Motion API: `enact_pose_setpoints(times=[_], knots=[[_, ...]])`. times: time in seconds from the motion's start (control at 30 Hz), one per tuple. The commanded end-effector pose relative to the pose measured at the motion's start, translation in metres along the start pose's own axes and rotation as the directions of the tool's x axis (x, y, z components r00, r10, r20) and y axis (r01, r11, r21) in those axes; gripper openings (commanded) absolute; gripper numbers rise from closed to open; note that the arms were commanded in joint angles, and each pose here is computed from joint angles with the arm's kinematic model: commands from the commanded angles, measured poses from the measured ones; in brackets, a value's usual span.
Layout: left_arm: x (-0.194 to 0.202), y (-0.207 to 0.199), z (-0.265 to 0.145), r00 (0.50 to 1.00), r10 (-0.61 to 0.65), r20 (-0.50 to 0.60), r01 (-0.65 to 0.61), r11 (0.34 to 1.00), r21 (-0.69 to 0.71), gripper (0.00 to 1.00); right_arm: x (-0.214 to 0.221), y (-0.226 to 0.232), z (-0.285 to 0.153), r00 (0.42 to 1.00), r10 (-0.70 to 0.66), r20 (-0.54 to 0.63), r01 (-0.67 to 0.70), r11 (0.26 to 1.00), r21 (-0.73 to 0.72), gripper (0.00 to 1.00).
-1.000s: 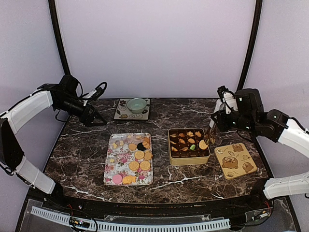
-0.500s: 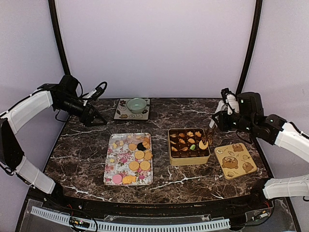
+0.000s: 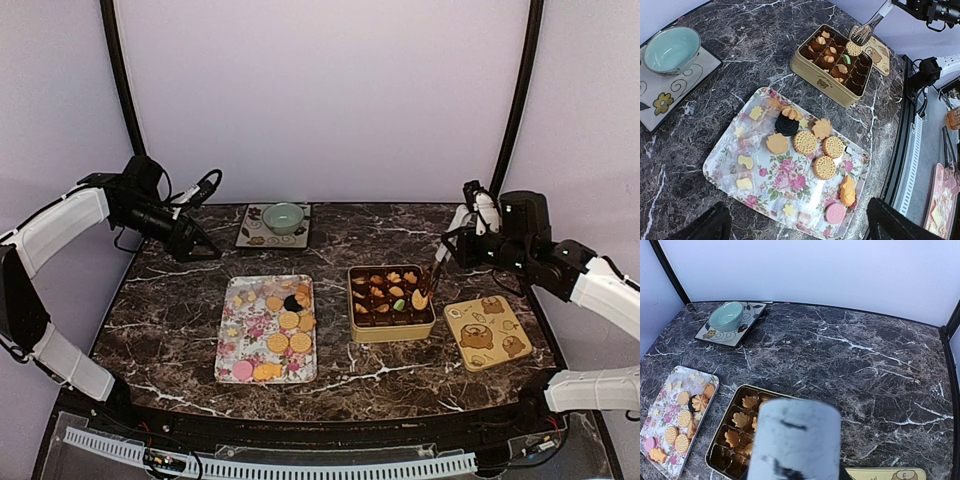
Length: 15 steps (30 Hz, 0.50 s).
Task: Pack the cookies
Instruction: Pick up the fake cookies from the empty pocket of the box.
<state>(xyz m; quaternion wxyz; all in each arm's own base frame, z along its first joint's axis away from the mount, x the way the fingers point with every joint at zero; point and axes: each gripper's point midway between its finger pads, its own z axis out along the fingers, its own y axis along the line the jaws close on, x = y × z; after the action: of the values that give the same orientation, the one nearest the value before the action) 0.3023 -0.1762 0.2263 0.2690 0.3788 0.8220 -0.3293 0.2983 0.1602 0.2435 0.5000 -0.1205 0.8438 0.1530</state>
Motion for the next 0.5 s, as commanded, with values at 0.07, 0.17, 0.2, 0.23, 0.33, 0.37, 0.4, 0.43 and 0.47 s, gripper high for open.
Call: enact_pose_setpoints(times=[0.07, 0.17, 0.2, 0.23, 0.33, 0.37, 0.4, 0.43, 0.47], knots=[[0.0011, -0.0107, -0.0054, 1.0, 0.009, 0.006, -0.01, 1.0, 0.026, 0.97, -0.0054, 0.0037, 0.0085, 1.0, -0.017, 0.017, 0.017, 1.0, -0.023, 0.22], [0.0012, -0.011, -0.0056, 1.0, 0.01, 0.006, -0.01, 1.0, 0.027, 0.97, -0.004, 0.0056, 0.0111, 0.999, -0.043, -0.001, 0.043, 0.999, -0.031, 0.22], [0.0013, -0.0112, -0.0056, 1.0, 0.011, 0.006, -0.011, 1.0, 0.028, 0.97, -0.0047, 0.0066, 0.0108, 0.999, -0.051, -0.004, 0.051, 0.998, -0.036, 0.22], [0.0011, -0.0115, -0.0057, 1.0, 0.011, 0.006, -0.011, 1.0, 0.029, 0.97, -0.0046, 0.0073, 0.0111, 0.998, -0.061, -0.008, 0.06, 0.997, -0.04, 0.22], [0.0, -0.0114, -0.0064, 1.0, 0.014, 0.008, -0.014, 1.0, 0.028, 0.97, -0.0055, 0.008, 0.0112, 0.997, -0.077, -0.017, 0.076, 0.996, -0.041, 0.21], [-0.0004, -0.0114, -0.0064, 1.0, 0.014, 0.009, -0.014, 0.999, 0.029, 0.97, -0.0064, 0.0082, 0.0108, 0.997, -0.079, -0.014, 0.078, 0.996, -0.042, 0.19], [-0.0006, -0.0116, -0.0064, 1.0, 0.013, 0.008, -0.013, 0.999, 0.03, 0.97, -0.0069, 0.0072, 0.011, 0.997, -0.08, -0.013, 0.08, 0.996, -0.039, 0.16], [-0.0014, -0.0116, -0.0068, 1.0, 0.014, 0.01, -0.014, 0.999, 0.03, 0.96, -0.0076, 0.0067, 0.011, 0.997, -0.081, -0.01, 0.081, 0.996, -0.038, 0.13], [-0.0012, -0.0118, -0.0066, 1.0, 0.013, 0.009, -0.013, 0.999, 0.032, 0.96, -0.0093, 0.0066, 0.0107, 0.997, -0.082, -0.005, 0.082, 0.996, -0.042, 0.1]])
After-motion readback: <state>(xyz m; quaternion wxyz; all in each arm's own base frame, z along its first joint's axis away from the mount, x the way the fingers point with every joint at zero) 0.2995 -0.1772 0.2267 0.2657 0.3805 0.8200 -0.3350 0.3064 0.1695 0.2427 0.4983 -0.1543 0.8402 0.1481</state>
